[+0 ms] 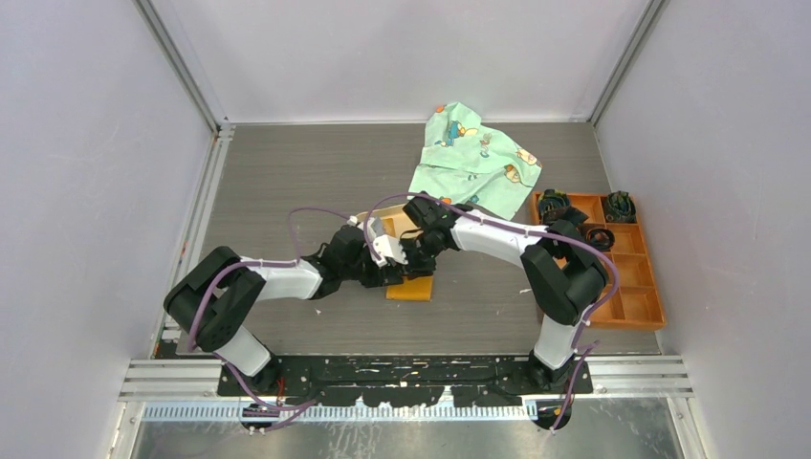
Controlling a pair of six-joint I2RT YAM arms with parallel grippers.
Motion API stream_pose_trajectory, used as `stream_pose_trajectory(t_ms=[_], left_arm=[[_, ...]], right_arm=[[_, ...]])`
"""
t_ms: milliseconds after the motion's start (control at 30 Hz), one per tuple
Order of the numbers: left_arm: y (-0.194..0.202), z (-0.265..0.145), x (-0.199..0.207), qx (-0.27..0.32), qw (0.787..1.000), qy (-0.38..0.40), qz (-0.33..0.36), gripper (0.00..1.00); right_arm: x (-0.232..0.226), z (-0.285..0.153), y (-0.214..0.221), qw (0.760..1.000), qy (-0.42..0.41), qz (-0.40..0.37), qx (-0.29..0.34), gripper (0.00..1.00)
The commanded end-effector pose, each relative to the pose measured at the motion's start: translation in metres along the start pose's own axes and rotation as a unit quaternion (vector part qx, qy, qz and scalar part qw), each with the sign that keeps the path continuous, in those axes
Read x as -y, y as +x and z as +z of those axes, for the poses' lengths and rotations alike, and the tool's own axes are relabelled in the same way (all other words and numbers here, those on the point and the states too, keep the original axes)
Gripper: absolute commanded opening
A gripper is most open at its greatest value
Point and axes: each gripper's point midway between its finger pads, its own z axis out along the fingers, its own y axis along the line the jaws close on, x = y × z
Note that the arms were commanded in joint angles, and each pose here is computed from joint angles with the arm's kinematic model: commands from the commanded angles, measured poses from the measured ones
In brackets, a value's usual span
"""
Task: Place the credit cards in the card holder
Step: Close the card holder at the center of the board.
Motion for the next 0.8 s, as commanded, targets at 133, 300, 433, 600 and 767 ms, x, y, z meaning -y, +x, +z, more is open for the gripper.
stream_pose_trajectory(t_ms=[133, 300, 433, 600, 767], left_arm=[[-0.007, 0.004, 0.001, 0.01, 1.0, 0.003, 0.004, 0.0], [-0.006, 0.004, 0.0, 0.009, 1.0, 0.002, 0.003, 0.0], [-0.006, 0.004, 0.0, 0.01, 1.0, 0.002, 0.003, 0.0], [-0.005, 0.003, -0.002, 0.01, 1.0, 0.001, 0.001, 0.0], [-0.004, 0.003, -0.004, 0.009, 1.0, 0.001, 0.0, 0.0]], right_arm=[[0.013, -0.006, -0.01, 0.999, 0.031, -0.016, 0.011, 0.42], [0.006, 0.0, 0.002, 1.0, 0.014, -0.015, -0.009, 0.42], [-0.001, 0.003, 0.007, 1.0, -0.007, -0.012, -0.018, 0.41], [-0.006, 0.005, 0.009, 0.999, -0.026, -0.008, -0.022, 0.35], [-0.006, 0.002, 0.006, 1.0, -0.026, -0.007, -0.016, 0.26]])
